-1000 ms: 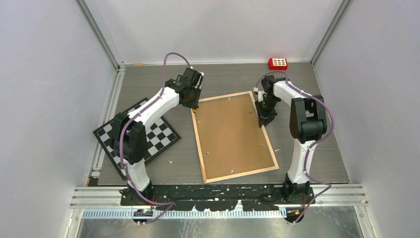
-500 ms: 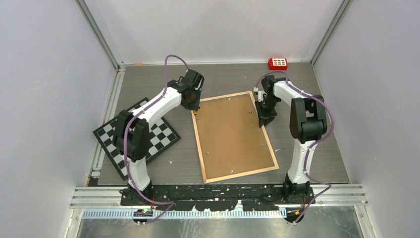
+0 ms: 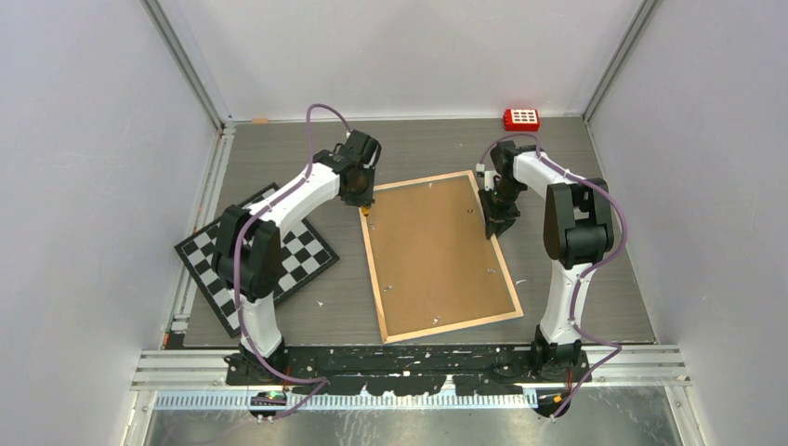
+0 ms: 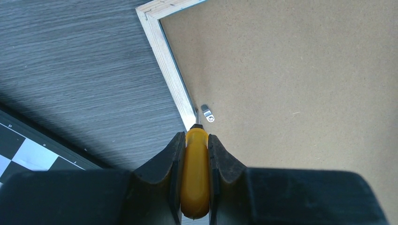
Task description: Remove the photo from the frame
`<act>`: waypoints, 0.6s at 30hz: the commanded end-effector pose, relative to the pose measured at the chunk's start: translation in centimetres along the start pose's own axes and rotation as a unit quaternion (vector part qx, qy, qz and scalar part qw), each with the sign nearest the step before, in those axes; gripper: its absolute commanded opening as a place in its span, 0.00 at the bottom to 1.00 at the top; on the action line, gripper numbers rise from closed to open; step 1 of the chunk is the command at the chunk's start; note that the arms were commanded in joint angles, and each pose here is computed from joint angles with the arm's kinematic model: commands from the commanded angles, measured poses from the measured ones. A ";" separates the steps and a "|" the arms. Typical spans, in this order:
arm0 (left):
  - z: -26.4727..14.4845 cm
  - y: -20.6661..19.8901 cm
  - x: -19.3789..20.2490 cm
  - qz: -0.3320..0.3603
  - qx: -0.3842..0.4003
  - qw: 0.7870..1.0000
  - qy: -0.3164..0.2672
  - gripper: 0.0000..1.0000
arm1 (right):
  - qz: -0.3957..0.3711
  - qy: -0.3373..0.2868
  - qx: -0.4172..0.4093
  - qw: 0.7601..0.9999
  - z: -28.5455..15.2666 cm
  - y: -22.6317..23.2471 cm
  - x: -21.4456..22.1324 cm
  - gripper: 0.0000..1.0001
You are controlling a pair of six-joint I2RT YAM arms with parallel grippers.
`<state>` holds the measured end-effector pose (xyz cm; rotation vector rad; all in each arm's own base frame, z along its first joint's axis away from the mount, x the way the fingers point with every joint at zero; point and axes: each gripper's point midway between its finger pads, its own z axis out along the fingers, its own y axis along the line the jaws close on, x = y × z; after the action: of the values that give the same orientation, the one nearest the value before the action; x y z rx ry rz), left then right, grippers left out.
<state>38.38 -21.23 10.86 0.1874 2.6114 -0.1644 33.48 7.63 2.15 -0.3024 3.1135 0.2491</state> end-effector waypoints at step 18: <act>0.1 -3.8 1.5 0.036 0.076 0.996 -0.004 0.00 | 0.021 0.022 -0.018 0.999 0.9 1.2 1.3 0.01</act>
<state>38.14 -21.91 10.83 0.2389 2.5774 -0.1797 33.46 7.64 2.14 -0.2965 3.1144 0.2485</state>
